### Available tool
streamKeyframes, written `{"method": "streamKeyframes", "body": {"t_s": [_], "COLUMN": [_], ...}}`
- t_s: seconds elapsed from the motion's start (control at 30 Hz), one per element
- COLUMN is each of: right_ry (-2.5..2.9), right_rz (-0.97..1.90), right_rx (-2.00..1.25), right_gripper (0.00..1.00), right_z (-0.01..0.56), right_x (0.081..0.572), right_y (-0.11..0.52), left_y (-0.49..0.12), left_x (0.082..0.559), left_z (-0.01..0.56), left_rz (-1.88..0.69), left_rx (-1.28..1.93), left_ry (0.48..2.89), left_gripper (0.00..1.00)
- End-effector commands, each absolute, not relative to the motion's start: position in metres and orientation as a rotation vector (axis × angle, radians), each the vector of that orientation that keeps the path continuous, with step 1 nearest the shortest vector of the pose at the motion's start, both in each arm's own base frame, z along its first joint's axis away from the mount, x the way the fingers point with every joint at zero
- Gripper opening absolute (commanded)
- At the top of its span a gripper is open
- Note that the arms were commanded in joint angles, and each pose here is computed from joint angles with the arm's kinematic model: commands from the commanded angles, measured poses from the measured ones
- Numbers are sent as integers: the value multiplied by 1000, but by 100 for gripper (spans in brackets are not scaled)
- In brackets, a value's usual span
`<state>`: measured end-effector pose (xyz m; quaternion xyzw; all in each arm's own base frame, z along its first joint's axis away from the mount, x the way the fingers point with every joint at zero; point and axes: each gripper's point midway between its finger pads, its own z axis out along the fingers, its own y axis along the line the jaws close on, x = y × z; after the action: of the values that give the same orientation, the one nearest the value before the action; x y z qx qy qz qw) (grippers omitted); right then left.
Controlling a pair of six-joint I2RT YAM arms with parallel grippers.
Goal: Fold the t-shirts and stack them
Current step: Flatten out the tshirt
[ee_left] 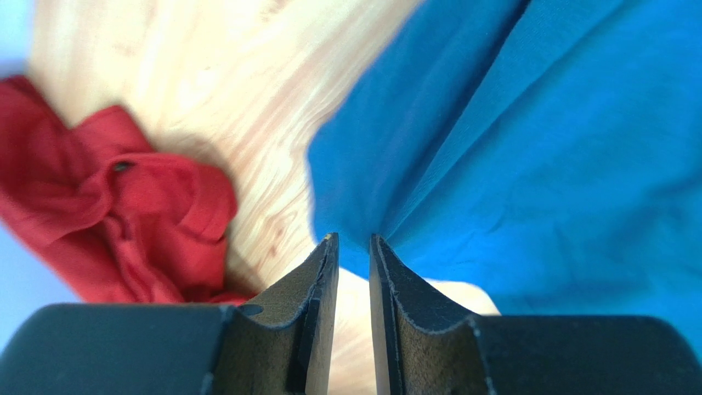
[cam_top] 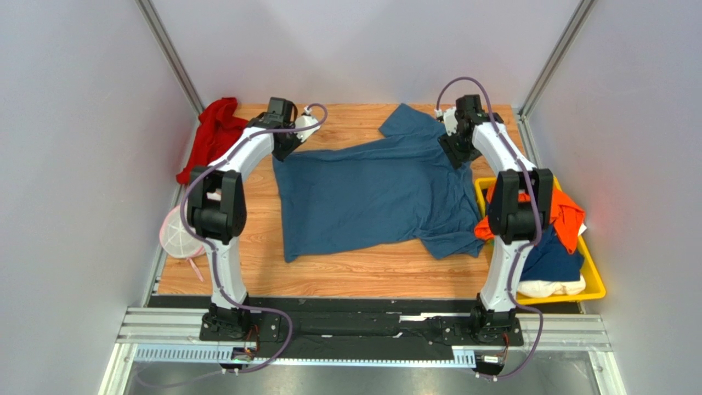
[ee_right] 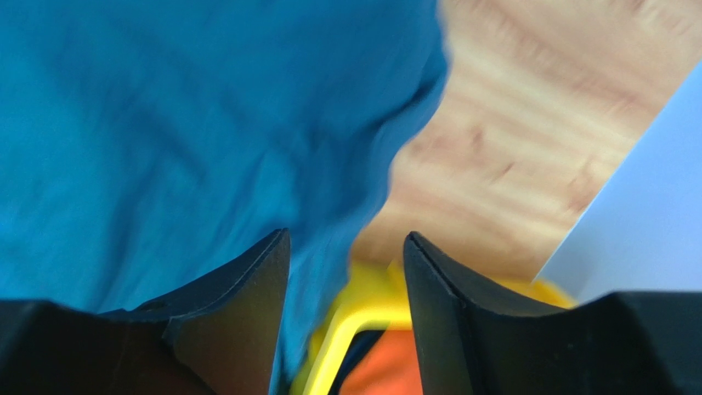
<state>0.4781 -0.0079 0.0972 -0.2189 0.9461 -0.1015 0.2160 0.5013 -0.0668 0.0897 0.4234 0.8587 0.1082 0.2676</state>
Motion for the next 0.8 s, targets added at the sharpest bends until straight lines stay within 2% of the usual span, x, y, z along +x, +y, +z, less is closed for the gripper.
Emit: {"method": "streamKeyframes", "body": {"t_s": [0.0, 0.03, 0.07, 0.13, 0.53, 0.77], "right_ry": [2505, 2474, 2511, 2485, 2554, 2555], "right_rz": [-154, -150, -125, -106, 30, 153], "right_rx": [-615, -616, -643, -683, -1084, -1266], "right_gripper": [59, 59, 59, 60, 62, 58], "right_z": [143, 156, 141, 149, 100, 85], "right_x": [445, 435, 419, 402, 305, 254], "right_y": [14, 15, 17, 22, 52, 66], "left_y": [-90, -93, -94, -105, -142, -142], "left_x": [469, 462, 449, 435, 372, 344], "left_z": [139, 139, 132, 135, 90, 71], "left_rz": [115, 98, 74, 51, -26, -13], "left_rx": [1136, 1161, 1196, 1263, 1517, 1609], "left_ry": [2225, 2214, 2232, 2201, 2244, 2281], "left_gripper": [30, 30, 30, 31, 33, 33]}}
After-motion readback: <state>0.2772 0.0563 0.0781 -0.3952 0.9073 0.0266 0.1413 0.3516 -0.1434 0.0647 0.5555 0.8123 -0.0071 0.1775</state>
